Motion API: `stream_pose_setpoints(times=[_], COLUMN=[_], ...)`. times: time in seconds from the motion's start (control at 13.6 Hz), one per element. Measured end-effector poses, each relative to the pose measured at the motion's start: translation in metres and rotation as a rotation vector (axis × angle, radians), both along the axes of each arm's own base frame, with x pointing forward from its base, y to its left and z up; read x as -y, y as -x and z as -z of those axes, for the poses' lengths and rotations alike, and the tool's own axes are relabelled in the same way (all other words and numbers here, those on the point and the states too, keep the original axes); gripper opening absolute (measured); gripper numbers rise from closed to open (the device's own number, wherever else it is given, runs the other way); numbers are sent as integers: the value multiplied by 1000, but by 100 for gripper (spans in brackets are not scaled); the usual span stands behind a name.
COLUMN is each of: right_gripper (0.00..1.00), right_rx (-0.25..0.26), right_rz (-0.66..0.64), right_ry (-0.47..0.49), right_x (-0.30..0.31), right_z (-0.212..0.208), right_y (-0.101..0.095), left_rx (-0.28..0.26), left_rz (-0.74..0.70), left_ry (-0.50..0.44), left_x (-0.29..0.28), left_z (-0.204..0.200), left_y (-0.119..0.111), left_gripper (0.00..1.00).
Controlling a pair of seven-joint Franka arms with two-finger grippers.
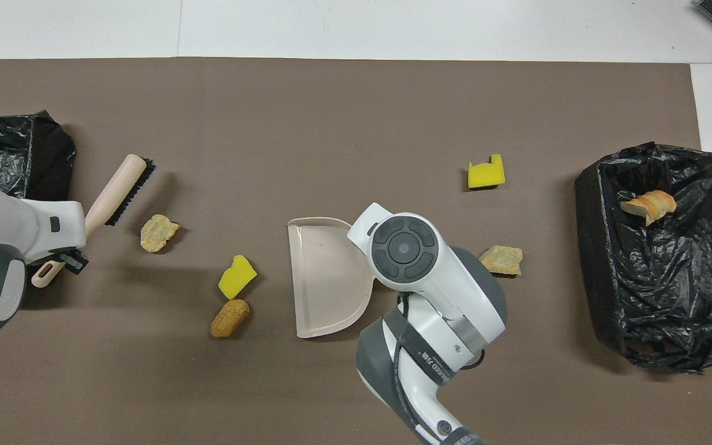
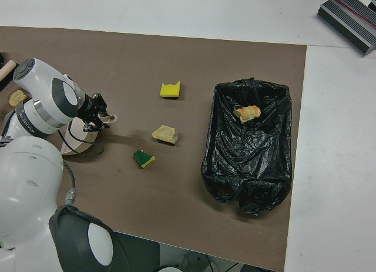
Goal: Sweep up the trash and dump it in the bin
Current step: 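Sweep the bread and yellow sponge toward the dustpan with the left gripper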
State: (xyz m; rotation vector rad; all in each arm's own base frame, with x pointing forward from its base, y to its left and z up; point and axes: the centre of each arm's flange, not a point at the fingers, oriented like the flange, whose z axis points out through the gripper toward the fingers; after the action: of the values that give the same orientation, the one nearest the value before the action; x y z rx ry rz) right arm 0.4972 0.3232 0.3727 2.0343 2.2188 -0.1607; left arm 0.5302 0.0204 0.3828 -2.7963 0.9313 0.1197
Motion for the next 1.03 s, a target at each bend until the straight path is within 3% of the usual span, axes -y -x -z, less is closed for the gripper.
stream_pose_setpoints(times=[0.3,0.52,0.74,1.03], right_gripper=[33,33,33,33], right_rx=[-10,-14,-17,-18], right_rz=[-12,-12,-11,-11], right_ry=[10,15,17,17], right_x=[-2,0,2,2], right_z=[5,8,10,10], right_y=[7,8,8,8], left_rx=[-39,-55,-86,-84], left_rz=[-85,-166,-161,-305], left_ry=[0,-19,-64,-100], left_x=[11,41,102,159], left_z=[35,45,41,43], left_y=[15,49,81,115], left_gripper=[26,26,26,26])
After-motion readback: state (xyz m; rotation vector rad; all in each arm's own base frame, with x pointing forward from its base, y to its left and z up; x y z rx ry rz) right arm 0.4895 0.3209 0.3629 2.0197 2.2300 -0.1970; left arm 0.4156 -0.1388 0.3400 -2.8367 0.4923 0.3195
